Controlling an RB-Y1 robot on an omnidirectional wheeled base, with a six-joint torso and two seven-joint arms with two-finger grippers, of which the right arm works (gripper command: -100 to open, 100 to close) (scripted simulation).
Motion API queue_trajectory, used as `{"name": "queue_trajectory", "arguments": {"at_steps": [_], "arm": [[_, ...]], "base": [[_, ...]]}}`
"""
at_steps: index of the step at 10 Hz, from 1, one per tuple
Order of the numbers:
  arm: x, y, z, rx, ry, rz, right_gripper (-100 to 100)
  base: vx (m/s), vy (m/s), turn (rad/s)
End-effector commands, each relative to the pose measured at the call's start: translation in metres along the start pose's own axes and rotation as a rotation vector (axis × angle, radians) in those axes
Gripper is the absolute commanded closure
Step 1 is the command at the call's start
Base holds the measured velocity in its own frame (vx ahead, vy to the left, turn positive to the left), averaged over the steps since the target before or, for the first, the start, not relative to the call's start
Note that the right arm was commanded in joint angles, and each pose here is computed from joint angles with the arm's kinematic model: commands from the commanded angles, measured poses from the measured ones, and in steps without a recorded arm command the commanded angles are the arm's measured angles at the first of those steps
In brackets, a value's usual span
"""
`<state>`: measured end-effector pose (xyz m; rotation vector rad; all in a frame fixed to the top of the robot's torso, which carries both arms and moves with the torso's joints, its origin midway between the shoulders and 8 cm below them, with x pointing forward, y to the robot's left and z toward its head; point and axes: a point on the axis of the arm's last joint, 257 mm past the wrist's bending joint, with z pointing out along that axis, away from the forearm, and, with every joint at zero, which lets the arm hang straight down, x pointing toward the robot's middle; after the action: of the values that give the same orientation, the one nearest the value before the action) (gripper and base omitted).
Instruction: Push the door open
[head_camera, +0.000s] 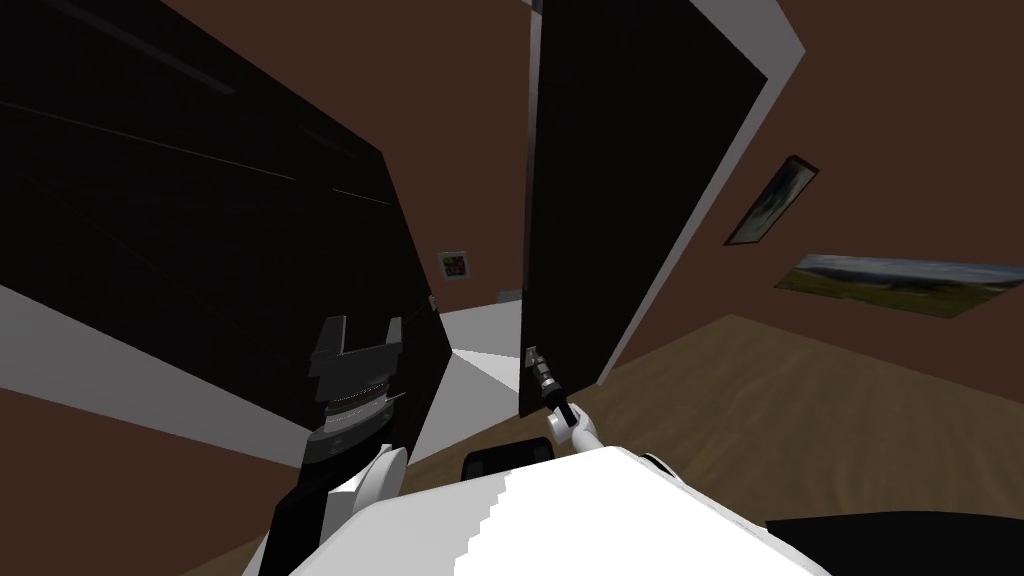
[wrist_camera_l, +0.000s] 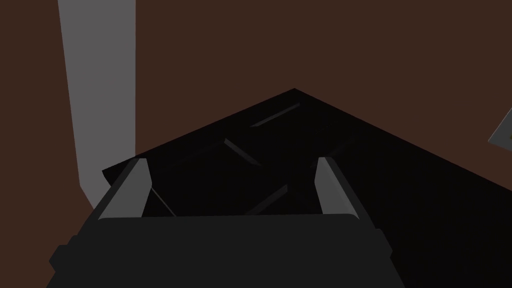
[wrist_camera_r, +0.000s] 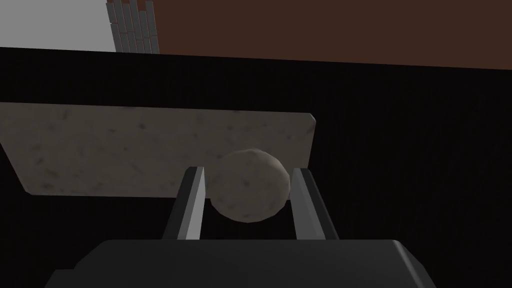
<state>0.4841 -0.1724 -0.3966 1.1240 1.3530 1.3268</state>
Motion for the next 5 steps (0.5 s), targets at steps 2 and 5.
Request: {"name": "queue_trajectory", "arguments": {"at_steps": [2, 5], "arm": [[-0.011, 0.003, 0.0008, -0.006, -0.017, -0.007, 100], [-0.029, 0.003, -0.001, -0.006, -0.05, -0.016, 100]], "base": [[0.129, 0.048, -0.018], [0.149, 0.042, -0.018]]}}
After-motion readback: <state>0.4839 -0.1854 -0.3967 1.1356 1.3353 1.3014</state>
